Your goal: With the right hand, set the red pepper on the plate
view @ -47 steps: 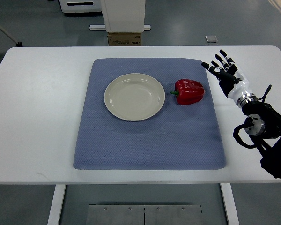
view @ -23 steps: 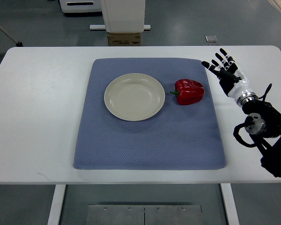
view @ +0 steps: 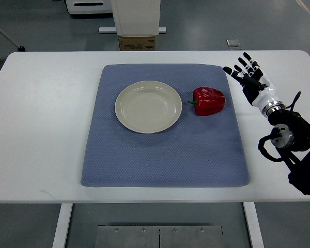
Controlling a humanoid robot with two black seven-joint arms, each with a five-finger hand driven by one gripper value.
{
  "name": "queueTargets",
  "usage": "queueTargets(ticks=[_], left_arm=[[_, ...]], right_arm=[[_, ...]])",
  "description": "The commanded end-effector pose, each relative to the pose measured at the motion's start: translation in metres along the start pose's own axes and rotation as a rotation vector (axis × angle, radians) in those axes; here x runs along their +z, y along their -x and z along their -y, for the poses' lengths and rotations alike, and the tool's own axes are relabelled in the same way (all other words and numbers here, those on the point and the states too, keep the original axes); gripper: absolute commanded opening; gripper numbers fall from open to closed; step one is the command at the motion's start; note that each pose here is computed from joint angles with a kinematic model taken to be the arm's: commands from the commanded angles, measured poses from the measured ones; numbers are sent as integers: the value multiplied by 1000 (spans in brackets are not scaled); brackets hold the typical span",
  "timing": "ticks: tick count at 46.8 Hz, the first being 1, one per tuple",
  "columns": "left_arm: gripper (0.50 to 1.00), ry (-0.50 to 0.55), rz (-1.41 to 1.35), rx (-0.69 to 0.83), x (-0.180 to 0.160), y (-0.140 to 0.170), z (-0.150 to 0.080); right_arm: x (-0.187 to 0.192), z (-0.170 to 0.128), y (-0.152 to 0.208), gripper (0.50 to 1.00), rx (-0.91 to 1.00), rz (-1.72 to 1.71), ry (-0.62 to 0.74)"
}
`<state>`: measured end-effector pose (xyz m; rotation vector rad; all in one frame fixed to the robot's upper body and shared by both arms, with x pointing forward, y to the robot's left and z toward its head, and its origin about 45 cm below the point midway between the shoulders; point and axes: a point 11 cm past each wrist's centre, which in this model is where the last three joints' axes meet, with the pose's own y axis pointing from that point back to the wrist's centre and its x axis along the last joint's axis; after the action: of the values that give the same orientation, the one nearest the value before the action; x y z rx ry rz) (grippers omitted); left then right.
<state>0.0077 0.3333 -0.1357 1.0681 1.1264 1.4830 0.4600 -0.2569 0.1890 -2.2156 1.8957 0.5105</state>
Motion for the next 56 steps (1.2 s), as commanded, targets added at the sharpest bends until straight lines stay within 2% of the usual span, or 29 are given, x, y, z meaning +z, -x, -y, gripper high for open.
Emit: queueTargets(ticks=[1,56], left_arm=[[1000,1,0,0,1,0,0],[1000,1,0,0,1,0,0]], right_arm=[[0,0,0,1000,-1,0,0],[-4,1,-3,1000,8,3,-9]])
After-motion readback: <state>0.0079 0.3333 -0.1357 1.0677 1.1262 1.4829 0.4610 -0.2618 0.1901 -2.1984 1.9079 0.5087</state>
